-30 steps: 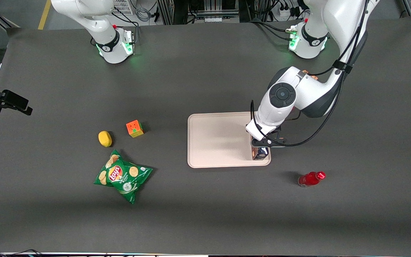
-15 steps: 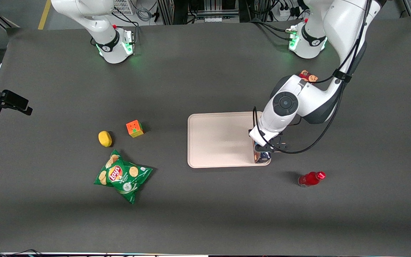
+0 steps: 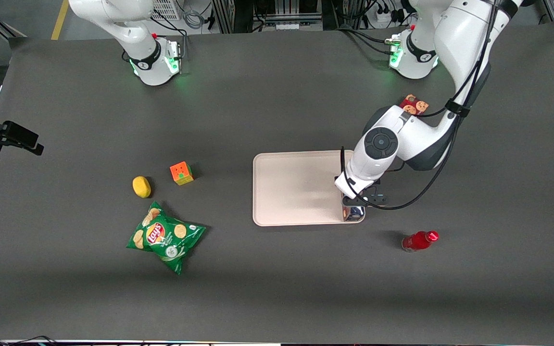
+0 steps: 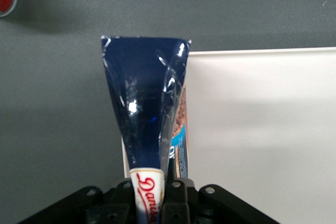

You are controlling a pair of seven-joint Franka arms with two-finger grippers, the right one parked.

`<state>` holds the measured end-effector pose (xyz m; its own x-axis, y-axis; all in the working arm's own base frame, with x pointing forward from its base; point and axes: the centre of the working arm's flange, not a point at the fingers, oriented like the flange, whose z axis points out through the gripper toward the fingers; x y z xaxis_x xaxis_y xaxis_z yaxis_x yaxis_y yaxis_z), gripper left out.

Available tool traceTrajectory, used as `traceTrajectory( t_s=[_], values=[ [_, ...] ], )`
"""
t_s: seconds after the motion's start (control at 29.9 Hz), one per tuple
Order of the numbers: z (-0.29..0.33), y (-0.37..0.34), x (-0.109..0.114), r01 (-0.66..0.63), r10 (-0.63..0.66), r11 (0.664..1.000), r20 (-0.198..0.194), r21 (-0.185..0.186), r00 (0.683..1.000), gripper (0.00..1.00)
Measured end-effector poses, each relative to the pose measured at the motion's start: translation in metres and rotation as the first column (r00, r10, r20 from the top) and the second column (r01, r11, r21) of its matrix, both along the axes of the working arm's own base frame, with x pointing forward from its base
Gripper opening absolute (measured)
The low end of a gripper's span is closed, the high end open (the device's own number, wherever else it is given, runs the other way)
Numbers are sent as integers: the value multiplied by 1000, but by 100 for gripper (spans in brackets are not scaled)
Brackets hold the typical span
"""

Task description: Place cookie box on tray

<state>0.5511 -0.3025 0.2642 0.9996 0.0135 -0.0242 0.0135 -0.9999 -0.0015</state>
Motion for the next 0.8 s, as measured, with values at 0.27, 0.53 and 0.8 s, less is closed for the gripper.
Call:
traceTrajectory(
  t_s=[0.27,0.53,0.8],
  values=[
    [0,0,0,-1,1,1000,1,-1,1000,88],
    [0,0,0,-1,1,1000,2,-1,1000,100],
    [10,-1,7,-6,6,1000,13,-3,1000,100]
  ],
)
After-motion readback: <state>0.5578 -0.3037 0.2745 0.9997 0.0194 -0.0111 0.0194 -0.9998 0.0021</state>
